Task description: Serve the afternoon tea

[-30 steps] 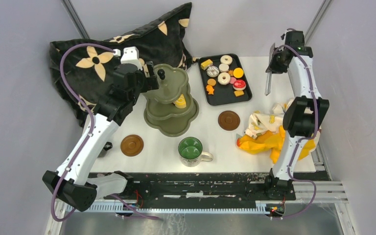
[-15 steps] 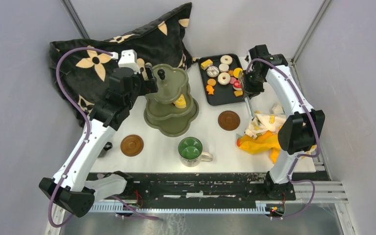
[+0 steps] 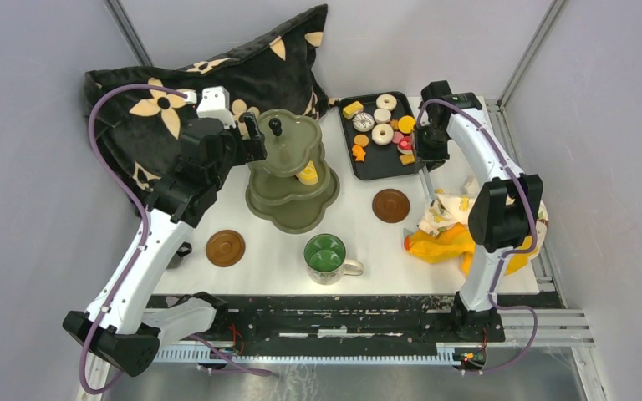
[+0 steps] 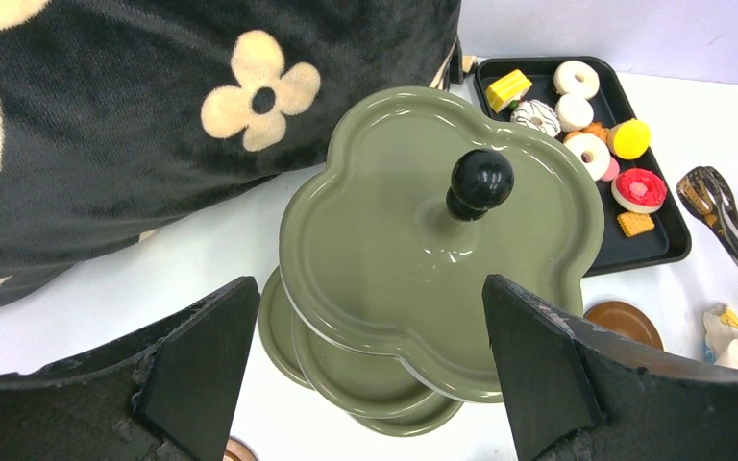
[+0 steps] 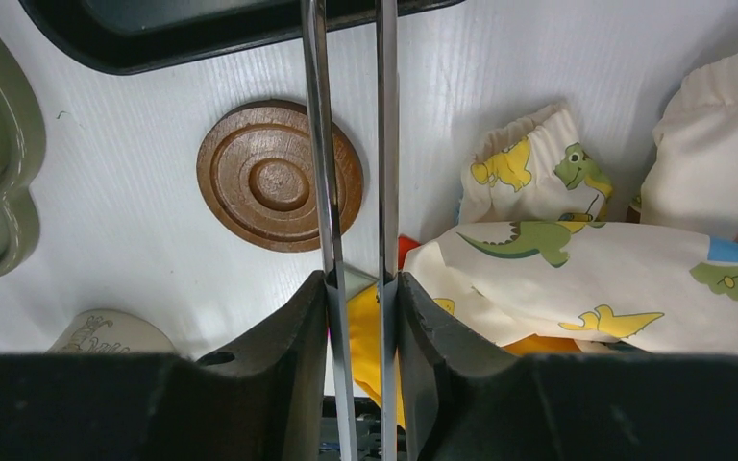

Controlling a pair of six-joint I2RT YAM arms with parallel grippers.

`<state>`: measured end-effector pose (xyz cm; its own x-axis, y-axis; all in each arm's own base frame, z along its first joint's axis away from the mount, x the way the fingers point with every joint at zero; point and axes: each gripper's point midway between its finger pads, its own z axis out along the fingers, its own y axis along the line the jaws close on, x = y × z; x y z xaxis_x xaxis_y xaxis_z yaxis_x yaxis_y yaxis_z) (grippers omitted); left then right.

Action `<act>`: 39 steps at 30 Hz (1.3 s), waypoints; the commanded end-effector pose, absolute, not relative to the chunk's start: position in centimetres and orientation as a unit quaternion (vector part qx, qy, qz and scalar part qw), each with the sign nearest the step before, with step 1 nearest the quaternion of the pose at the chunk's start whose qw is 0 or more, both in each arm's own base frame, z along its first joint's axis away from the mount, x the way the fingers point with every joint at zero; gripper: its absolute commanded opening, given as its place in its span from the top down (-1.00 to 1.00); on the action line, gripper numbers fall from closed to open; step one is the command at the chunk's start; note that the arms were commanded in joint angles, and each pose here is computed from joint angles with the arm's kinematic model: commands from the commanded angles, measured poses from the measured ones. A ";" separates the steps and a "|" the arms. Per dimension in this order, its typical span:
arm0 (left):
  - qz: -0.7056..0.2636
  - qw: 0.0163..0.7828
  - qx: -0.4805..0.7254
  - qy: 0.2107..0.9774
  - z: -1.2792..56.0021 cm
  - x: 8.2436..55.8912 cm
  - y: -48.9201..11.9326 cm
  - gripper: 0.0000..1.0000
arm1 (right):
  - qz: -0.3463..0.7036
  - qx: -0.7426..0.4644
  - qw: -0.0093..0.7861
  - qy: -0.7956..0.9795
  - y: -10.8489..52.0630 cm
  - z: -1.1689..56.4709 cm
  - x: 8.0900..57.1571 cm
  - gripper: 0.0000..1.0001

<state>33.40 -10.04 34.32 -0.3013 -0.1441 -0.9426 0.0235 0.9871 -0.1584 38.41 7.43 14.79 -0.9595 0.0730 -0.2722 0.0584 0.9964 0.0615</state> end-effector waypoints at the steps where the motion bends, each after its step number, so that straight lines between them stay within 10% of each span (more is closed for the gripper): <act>1: -0.079 0.606 -0.054 0.790 35.6 33.3 -9.8 -0.86 | 0.017 0.042 0.171 0.984 7.2 16.2 40.1 0.32; 39: -0.062 0.599 -0.050 0.797 34.4 34.6 -10.1 -0.86 | 0.012 0.052 0.143 0.988 6.7 12.9 41.4 0.06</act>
<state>34.10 -9.97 33.42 -0.3196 -0.1332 -0.9381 0.0003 0.9901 -0.1406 40.29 6.81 11.12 -0.9697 0.1023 -0.2218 0.0982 0.9947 0.0294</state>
